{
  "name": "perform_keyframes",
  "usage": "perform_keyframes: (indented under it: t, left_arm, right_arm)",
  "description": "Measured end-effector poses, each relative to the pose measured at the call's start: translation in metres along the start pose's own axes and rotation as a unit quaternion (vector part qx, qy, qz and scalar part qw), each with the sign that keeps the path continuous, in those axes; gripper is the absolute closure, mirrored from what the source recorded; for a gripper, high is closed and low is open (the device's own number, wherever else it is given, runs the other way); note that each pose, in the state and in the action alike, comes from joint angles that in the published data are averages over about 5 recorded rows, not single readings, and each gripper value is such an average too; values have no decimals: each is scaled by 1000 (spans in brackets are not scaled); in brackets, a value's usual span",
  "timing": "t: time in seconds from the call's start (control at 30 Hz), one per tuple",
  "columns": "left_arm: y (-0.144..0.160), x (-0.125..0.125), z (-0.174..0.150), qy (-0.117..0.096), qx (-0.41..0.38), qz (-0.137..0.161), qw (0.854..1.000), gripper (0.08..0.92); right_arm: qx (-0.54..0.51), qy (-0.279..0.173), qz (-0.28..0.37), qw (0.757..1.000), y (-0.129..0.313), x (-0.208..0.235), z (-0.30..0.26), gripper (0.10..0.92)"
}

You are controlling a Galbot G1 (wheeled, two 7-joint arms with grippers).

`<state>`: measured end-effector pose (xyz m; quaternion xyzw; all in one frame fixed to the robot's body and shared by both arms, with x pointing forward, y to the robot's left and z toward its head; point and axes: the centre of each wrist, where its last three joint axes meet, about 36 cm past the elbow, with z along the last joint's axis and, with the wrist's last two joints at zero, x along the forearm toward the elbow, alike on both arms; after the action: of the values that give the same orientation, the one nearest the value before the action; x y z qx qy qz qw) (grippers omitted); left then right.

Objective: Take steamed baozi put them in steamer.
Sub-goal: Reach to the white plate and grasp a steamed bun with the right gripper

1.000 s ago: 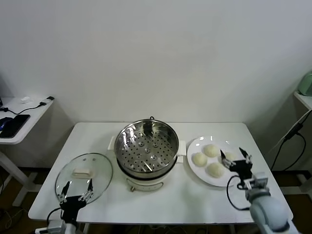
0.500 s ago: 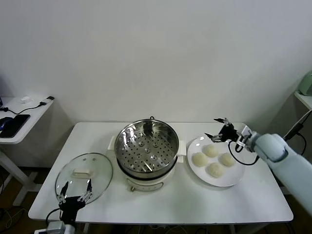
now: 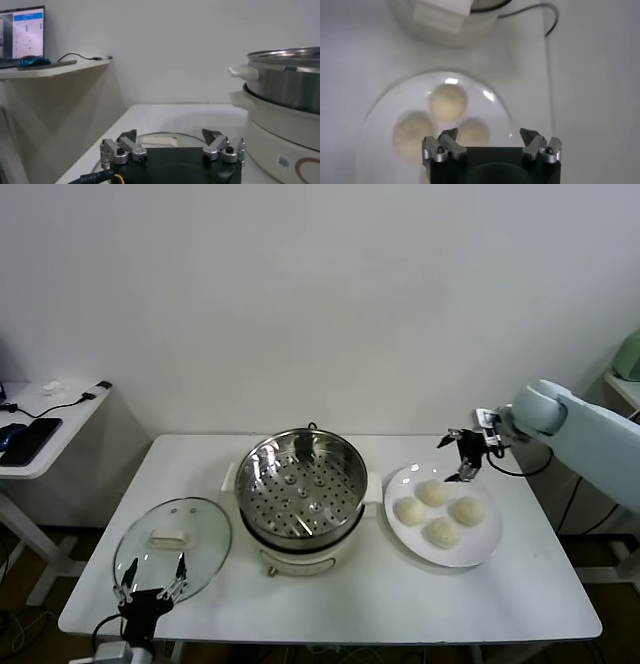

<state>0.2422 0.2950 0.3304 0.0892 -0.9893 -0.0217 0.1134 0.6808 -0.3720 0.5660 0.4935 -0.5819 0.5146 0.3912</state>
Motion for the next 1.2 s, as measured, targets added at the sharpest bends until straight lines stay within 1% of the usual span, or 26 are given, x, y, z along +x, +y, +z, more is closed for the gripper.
perform_keyframes:
  t: [0.2, 0.53, 0.83, 1.13, 1.2]
  left_arm:
    - [-1, 2, 2, 0, 3, -1, 1000, 177]
    - [-2, 3, 5, 3, 3, -2, 1000, 177]
    - [-4, 3, 8, 6, 3, -2, 1000, 177]
    - [-4, 2, 11, 11, 0, -7, 1000, 177]
    - [-5, 1, 12, 11, 0, -7, 1000, 177]
  right_arm:
    - [-14, 31, -23, 999, -13, -21, -12, 200]
    - [-31, 56, -46, 997, -24, -67, -23, 200]
    - [-51, 61, -47, 996, -26, -97, -20, 200]
    - [-68, 61, -43, 995, -23, -117, -16, 200]
    - [-71, 59, -42, 995, -23, -120, -15, 214]
